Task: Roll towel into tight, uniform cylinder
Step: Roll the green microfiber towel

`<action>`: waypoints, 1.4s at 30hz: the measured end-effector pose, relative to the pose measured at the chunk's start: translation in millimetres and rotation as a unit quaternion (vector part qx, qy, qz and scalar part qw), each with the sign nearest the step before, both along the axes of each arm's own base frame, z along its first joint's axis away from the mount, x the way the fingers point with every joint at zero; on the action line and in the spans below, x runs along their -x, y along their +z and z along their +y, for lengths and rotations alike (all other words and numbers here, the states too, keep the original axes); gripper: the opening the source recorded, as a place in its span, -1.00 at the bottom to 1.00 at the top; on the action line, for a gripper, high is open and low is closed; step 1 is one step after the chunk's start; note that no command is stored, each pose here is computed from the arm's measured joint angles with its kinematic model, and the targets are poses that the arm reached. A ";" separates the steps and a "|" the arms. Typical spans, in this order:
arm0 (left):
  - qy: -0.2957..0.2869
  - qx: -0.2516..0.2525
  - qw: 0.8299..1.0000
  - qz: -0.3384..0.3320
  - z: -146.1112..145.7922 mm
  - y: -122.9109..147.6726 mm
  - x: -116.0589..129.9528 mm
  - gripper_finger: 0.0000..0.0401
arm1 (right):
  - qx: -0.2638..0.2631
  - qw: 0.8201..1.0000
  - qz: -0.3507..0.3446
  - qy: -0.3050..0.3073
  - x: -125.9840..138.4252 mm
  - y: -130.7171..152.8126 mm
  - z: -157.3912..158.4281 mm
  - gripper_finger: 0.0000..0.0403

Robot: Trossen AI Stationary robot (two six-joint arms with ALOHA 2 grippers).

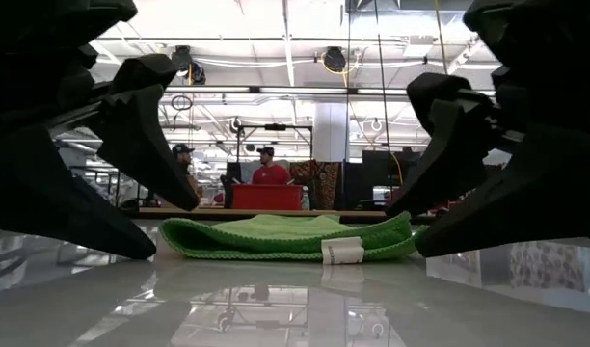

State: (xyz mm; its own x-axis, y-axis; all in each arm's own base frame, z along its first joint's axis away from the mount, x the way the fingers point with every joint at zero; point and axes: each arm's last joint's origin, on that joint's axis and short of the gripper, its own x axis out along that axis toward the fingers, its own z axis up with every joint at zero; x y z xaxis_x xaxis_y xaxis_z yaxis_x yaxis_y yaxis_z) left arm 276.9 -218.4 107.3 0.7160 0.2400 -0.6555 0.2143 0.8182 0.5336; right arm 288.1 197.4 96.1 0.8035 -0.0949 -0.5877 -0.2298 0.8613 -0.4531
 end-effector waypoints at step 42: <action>0.105 0.235 0.966 0.006 21.0 1.2 -26.1 -0.98 | -0.276 0.955 0.060 -0.093 -12.3 13.8 -23.3 -1.00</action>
State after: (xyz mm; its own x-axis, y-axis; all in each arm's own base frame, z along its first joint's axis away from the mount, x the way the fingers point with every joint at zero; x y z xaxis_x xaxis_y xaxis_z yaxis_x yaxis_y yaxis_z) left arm 303.0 -197.5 108.5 0.6759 0.0542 -0.7350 0.0200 0.9956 0.0917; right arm 300.4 174.1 109.9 0.7264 0.1219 -0.6764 -0.0716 0.9922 0.1019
